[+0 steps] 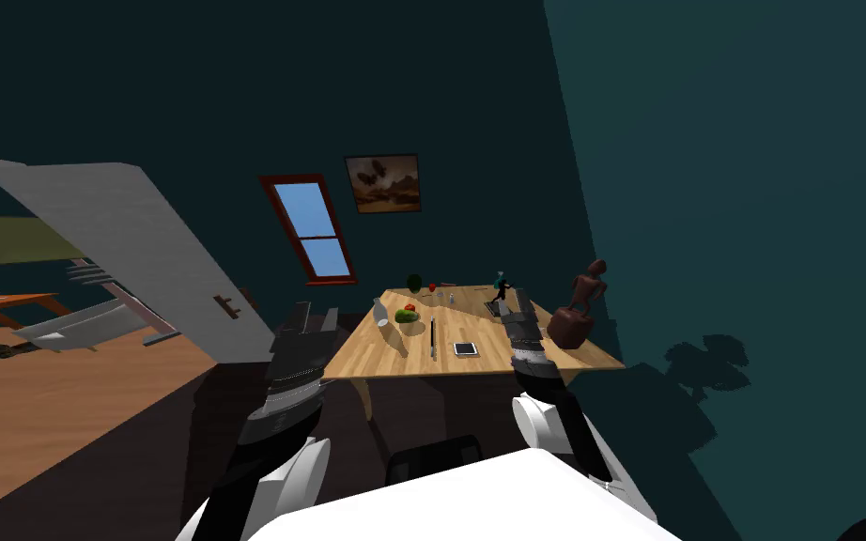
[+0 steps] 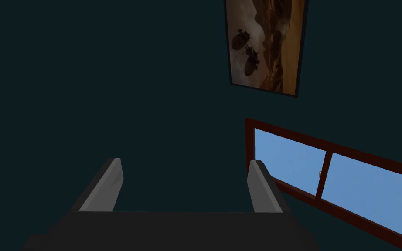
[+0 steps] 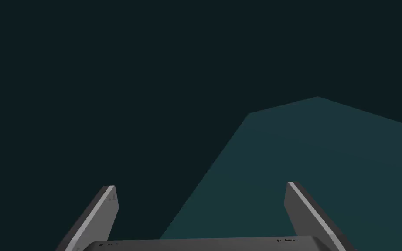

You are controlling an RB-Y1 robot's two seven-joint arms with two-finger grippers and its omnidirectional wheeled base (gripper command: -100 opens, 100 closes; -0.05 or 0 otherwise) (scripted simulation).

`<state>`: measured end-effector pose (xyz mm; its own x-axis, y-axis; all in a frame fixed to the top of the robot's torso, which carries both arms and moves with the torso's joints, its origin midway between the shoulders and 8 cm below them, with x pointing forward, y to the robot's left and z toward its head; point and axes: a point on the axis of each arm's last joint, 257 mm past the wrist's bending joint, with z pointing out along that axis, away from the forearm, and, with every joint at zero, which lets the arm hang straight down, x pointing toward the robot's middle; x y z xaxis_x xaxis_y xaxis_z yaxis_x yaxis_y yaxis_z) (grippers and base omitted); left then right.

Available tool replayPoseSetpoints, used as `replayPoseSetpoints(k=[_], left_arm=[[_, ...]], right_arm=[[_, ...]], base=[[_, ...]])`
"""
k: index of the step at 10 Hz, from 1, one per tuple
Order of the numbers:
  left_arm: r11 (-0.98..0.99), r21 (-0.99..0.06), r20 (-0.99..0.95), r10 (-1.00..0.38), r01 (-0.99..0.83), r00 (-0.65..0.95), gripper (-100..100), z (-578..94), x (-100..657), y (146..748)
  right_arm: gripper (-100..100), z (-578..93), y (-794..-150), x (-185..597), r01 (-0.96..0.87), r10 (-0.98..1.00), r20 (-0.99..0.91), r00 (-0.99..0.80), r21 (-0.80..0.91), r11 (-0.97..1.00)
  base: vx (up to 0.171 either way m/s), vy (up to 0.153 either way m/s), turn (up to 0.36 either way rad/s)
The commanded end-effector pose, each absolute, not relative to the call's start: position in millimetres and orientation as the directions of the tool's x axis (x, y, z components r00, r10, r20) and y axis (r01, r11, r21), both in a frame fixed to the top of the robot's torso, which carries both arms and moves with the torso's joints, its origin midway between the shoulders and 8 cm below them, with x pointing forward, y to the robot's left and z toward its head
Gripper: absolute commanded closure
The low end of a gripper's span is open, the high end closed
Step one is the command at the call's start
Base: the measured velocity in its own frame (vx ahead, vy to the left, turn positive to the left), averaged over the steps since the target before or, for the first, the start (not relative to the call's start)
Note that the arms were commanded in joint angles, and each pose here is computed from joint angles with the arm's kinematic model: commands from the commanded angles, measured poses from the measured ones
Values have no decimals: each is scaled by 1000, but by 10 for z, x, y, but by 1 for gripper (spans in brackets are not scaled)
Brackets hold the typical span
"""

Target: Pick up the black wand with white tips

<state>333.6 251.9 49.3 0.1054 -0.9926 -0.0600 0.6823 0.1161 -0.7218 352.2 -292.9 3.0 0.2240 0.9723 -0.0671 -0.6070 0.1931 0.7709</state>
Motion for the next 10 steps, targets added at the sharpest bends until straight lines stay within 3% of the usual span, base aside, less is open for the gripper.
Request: replayPoseSetpoints(k=[1,10], left_arm=[[116,-722,-60,-993,682,105,0,493,3336,2519],[116,-722,-60,-993,682,105,0,493,3336,2519]], right_arm=[[-100,-21,-2905,3601,-593,976,-80,203,783,188],[-100,-664,-2805,4256,-408,981,-187,53,893,192]], base=[[1,22,158],[-4,38,201]])
